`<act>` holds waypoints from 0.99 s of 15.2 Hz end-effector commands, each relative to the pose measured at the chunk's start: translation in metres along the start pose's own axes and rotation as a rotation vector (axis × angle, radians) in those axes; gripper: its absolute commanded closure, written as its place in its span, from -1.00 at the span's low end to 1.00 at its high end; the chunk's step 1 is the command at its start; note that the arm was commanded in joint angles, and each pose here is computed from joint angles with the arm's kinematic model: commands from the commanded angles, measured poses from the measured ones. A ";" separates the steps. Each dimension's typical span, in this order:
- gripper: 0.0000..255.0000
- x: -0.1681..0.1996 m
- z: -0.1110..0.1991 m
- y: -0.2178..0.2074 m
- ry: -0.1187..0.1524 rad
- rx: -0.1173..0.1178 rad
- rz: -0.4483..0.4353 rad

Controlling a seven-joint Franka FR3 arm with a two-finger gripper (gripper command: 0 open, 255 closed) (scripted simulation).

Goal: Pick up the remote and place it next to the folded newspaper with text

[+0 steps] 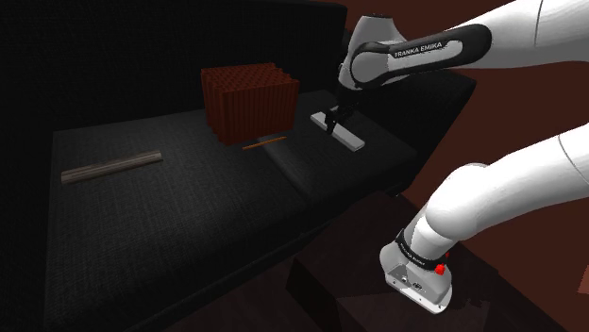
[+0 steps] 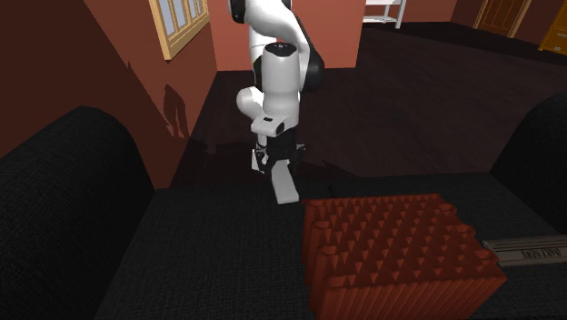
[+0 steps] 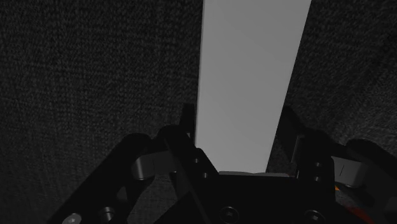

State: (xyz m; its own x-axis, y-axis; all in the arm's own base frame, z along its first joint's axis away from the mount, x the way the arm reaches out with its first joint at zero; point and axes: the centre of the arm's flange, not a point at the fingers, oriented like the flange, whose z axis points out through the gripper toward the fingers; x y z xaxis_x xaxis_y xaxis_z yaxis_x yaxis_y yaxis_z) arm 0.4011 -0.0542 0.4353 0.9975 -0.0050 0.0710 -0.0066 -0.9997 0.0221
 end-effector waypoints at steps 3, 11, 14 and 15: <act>1.00 0.006 -0.002 -0.053 0.000 0.000 0.002; 1.00 0.018 -0.007 -0.157 0.000 0.000 0.002; 1.00 0.023 -0.009 -0.197 0.000 0.000 0.002; 1.00 0.024 -0.009 -0.210 0.000 0.000 0.002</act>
State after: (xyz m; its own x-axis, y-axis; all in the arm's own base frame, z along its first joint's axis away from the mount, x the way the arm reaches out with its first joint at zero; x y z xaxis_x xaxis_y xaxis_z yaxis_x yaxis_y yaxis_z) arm 0.4242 0.1438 0.4416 0.9974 -0.0050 0.0713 -0.0066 -0.9997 0.0222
